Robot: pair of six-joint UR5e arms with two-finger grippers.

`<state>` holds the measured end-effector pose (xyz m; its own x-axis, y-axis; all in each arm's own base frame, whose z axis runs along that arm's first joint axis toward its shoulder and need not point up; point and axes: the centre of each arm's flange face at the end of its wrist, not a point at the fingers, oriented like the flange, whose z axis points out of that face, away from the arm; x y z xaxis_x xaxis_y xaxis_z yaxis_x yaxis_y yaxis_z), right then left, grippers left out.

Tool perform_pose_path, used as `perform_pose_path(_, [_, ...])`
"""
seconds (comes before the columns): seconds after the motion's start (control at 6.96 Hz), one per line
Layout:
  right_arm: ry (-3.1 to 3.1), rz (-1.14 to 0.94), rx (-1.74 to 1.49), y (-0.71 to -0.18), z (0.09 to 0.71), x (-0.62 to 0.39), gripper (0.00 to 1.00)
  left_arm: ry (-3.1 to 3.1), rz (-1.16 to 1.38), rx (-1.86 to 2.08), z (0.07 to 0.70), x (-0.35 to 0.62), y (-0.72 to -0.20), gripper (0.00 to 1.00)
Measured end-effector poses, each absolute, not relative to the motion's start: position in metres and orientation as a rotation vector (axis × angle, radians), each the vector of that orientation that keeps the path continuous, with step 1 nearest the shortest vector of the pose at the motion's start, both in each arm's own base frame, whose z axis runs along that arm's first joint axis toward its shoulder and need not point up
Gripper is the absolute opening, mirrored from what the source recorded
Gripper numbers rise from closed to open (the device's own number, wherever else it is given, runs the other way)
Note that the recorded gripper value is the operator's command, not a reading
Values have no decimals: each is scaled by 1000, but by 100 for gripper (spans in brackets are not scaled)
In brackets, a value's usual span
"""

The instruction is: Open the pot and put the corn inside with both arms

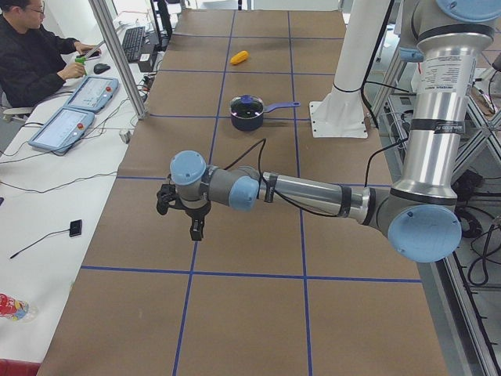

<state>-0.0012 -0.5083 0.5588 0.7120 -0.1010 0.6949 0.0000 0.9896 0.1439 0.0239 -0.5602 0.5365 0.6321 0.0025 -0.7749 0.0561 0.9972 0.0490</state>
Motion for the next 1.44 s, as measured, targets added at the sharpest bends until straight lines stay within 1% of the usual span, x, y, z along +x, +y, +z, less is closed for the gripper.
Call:
perform_pose_path(0.29, [-804,-148,173,-512,536,-44,100,890,-35,37,443,55,-606,100])
perform_pose_path(0.43, [-819,-164,177,-516,524,-61,100,891,-25,18,399,74,-619,100])
perform_pose_path(0.72, [-839,-240,177,-520,506,-103,100,906,-40,-14,324,134,-625,100])
perform_pose_path(1.01, [-844,-317,165,-521,501,-140,99,909,-35,-17,282,179,-619,100])
perform_pose_path(1.15, [-838,-343,161,-523,500,-156,95,899,-13,-7,268,199,-616,100])
perform_pose_path(1.29, [-821,-361,160,-527,500,-169,94,893,4,-4,252,224,-613,100])
perform_pose_path(1.44, [-805,-378,159,-529,501,-182,89,884,7,-4,233,253,-607,100])
